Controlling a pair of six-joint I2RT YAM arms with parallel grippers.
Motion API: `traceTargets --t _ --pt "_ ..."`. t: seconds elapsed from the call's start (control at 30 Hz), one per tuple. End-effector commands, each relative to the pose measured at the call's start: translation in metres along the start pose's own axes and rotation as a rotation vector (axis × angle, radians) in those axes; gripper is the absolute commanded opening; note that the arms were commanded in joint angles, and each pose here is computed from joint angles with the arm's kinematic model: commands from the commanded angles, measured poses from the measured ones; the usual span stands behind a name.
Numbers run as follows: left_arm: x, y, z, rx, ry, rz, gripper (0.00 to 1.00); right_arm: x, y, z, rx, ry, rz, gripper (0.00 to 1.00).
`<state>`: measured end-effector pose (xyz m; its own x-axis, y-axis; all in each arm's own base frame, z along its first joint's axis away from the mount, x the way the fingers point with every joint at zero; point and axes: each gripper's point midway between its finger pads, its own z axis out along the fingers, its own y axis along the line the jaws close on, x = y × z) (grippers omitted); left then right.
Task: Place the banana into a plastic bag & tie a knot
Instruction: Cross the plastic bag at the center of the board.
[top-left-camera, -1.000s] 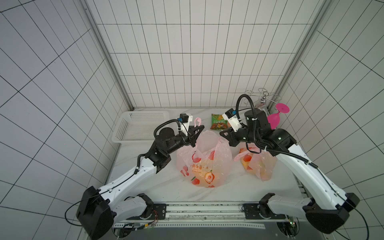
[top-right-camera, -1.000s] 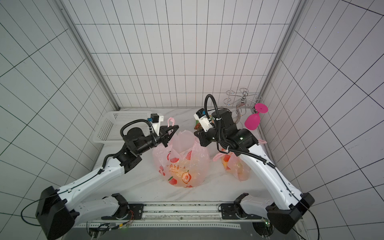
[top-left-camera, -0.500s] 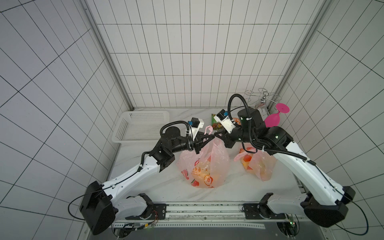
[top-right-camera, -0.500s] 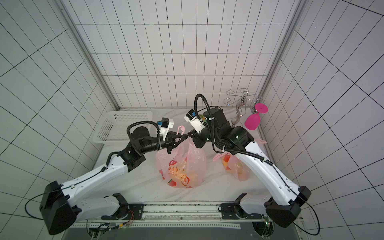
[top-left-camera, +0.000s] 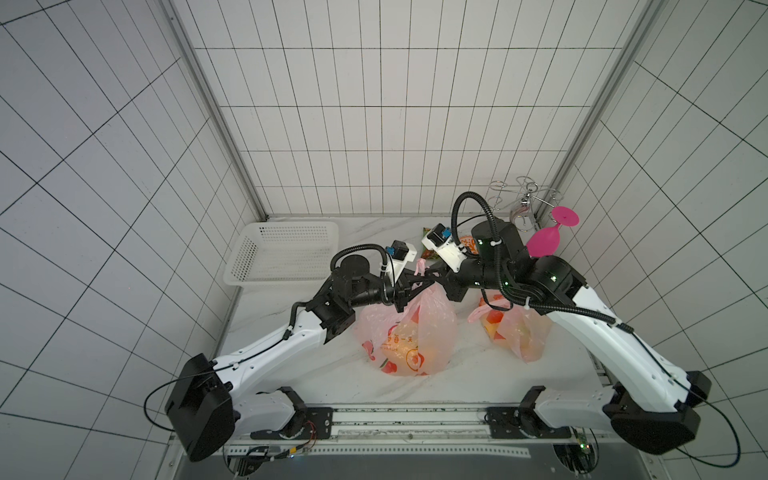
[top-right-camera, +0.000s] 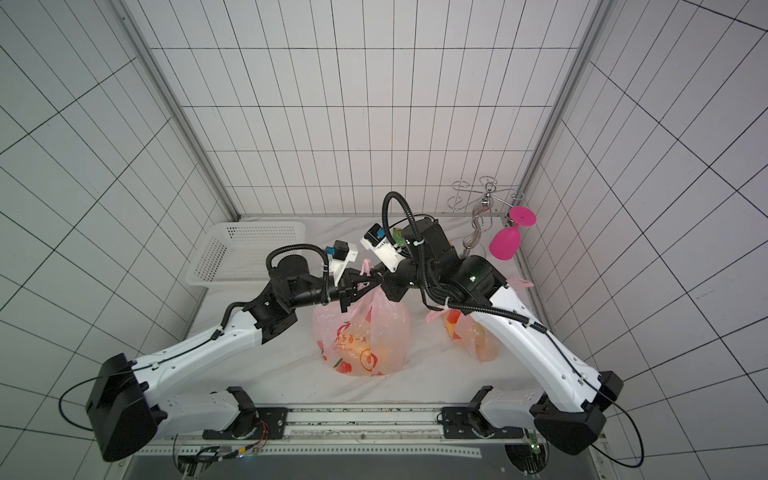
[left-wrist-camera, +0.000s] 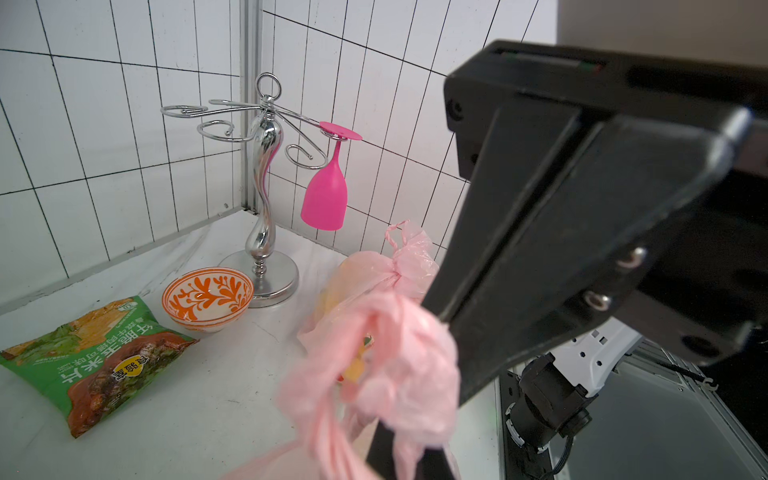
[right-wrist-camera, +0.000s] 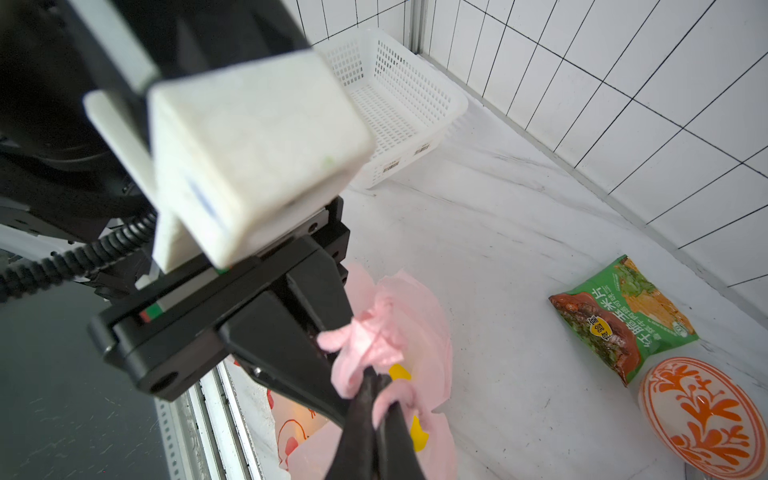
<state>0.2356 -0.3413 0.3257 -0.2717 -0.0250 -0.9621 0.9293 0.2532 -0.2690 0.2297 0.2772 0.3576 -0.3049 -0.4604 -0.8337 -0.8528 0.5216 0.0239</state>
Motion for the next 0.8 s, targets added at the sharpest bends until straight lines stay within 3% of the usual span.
traceTargets --t 0.0,0.37,0.6,0.77 --pt "-0.006 0.012 0.001 -0.051 -0.021 0.009 0.06 -0.026 0.018 -0.032 -0.046 -0.108 -0.057 0.00" --pt "-0.009 0.009 -0.002 -0.028 -0.057 -0.001 0.12 0.000 0.026 -0.026 -0.088 -0.069 -0.040 0.00" --pt "0.000 -0.006 0.002 0.027 -0.030 0.049 0.21 -0.005 0.029 -0.021 -0.118 -0.072 -0.038 0.00" --pt "-0.001 -0.002 0.006 0.016 -0.031 0.042 0.22 -0.001 0.032 -0.015 -0.139 -0.041 -0.034 0.00"
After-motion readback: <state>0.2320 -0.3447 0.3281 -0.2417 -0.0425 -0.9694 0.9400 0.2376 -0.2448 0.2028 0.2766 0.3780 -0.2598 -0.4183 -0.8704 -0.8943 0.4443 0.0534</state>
